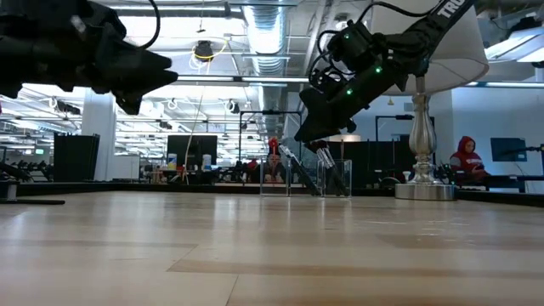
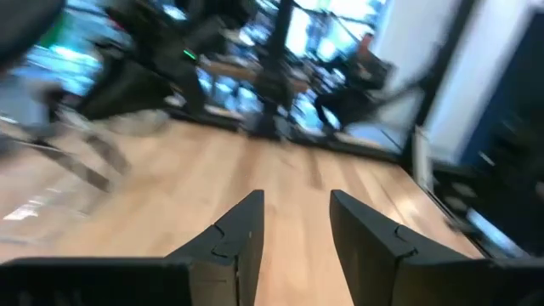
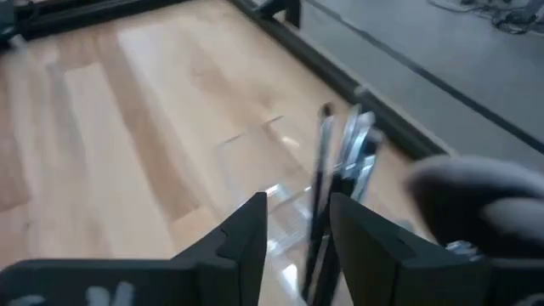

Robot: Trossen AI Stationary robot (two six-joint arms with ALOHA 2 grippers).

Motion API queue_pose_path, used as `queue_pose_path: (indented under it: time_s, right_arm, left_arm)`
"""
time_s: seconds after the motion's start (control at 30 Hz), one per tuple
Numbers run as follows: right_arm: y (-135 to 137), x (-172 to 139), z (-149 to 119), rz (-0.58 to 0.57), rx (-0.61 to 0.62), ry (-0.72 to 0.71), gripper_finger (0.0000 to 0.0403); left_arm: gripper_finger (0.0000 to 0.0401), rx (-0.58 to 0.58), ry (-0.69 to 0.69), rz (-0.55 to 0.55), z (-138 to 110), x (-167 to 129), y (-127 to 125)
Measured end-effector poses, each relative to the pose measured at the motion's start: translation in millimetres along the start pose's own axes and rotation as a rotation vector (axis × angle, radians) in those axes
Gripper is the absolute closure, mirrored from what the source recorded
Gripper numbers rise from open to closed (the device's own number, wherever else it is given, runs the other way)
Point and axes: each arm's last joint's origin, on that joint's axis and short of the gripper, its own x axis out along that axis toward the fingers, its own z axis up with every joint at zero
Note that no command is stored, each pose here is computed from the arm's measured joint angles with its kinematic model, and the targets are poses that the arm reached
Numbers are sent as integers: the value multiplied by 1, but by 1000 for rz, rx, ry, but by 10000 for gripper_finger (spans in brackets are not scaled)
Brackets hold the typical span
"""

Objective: Put items in baskets/containers
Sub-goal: Put the silver liner brush into the transparent organizer

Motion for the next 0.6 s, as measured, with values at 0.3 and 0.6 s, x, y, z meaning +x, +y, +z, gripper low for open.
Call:
queue_pose_path:
  time_s: [0.3, 0.6]
  right_arm:
    - [73, -22, -10, 121, -185, 4, 294]
    - [137, -83, -18, 190, -269, -22, 307]
  left_arm:
    - [270, 80, 272, -26, 10, 23, -26]
    - [270, 130, 740, 136, 25, 23, -49]
